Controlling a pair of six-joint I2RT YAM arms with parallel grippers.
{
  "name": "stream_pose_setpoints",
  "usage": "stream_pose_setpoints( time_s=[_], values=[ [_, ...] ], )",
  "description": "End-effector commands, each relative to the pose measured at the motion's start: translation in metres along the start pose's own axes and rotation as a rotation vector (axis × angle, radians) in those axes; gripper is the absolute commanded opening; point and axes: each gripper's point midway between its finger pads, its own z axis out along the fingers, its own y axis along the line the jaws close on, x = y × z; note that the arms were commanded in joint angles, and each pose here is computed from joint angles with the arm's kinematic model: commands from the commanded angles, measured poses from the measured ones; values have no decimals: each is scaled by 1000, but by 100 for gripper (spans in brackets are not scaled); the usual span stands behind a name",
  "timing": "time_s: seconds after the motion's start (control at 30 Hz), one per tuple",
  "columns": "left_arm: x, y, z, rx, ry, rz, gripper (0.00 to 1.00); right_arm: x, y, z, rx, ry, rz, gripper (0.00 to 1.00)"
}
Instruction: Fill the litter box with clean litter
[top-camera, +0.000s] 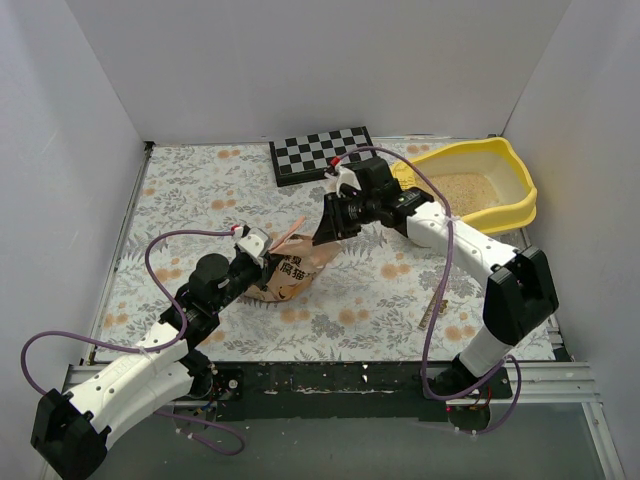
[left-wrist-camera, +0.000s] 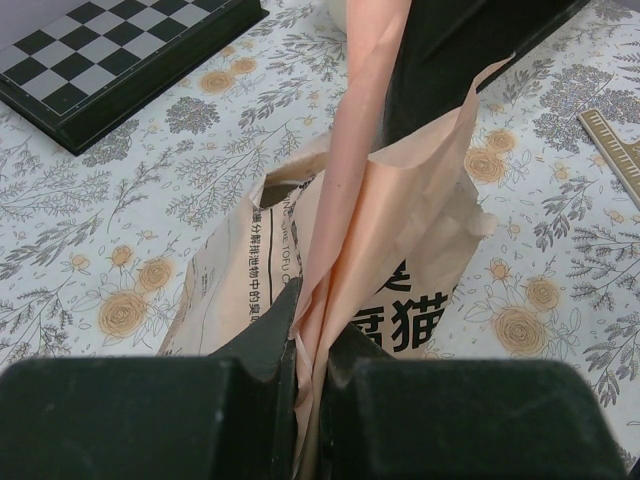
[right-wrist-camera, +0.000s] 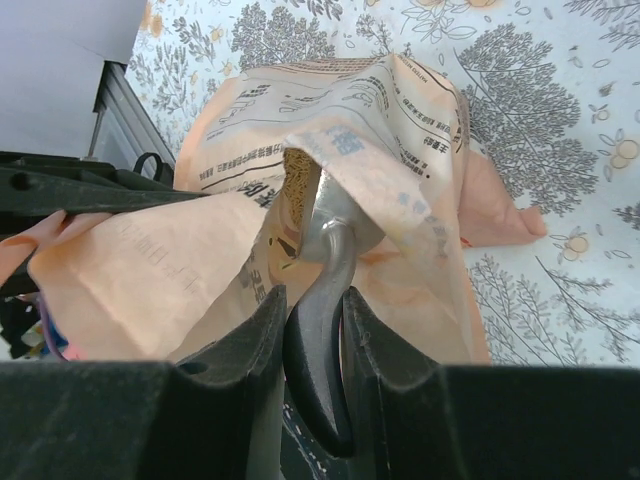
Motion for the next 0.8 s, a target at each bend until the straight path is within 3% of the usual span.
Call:
stream_pose_setpoints(
  time_s=[0.0, 0.3, 0.77],
  values=[
    [-17, -2, -2, 9, -34, 7, 0, -25, 22, -41, 69, -57, -143, 1],
    [-19, 0, -5, -2, -46, 6, 0, -18, 13, -50, 144, 20, -164, 1],
    [-20, 2, -6, -12, -47, 9, 0, 4, 22, 20, -23, 110, -102, 1]
  ],
)
